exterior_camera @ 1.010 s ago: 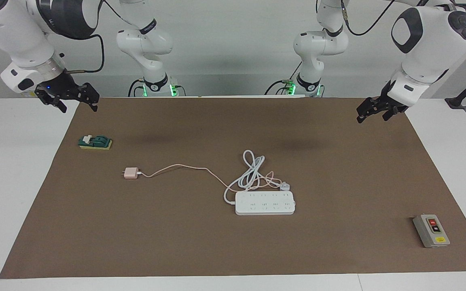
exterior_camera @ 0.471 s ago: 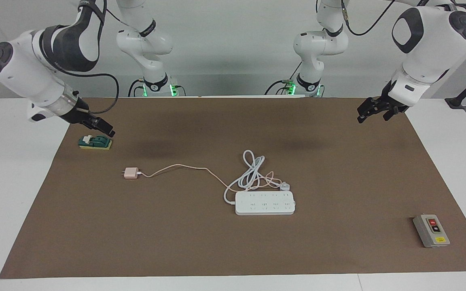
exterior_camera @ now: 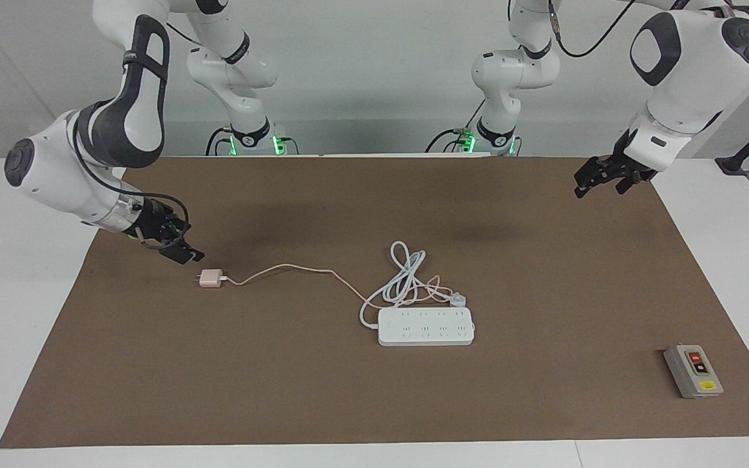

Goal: Plug charger into power strip
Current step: 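Move the right gripper over the pink charger plug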

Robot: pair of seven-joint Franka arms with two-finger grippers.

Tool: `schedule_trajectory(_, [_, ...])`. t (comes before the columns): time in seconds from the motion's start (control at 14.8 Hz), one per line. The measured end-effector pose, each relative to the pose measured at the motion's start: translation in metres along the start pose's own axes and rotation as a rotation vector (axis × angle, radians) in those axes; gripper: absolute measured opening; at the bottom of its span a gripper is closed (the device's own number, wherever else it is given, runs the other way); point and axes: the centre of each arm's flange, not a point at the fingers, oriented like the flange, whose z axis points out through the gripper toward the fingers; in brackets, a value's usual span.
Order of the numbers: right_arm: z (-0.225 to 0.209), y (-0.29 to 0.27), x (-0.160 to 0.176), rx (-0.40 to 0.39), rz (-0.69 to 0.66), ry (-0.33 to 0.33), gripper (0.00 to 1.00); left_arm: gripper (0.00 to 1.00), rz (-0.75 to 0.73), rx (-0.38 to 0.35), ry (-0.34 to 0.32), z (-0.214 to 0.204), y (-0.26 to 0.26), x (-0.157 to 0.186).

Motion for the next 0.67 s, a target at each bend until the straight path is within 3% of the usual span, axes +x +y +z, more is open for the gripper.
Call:
schedule_trajectory(0.4, [0.077, 0.001, 0.069, 0.05, 0.212, -0.17, 1.0, 1.0, -0.006, 0.0, 0.0, 0.0, -0.003, 0.0])
schedule_trajectory(0.67, [0.081, 0.0, 0.082, 0.069, 0.302, -0.2, 1.0, 1.0, -0.011, -0.001, 0.001, 0.0, -0.006, 0.001])
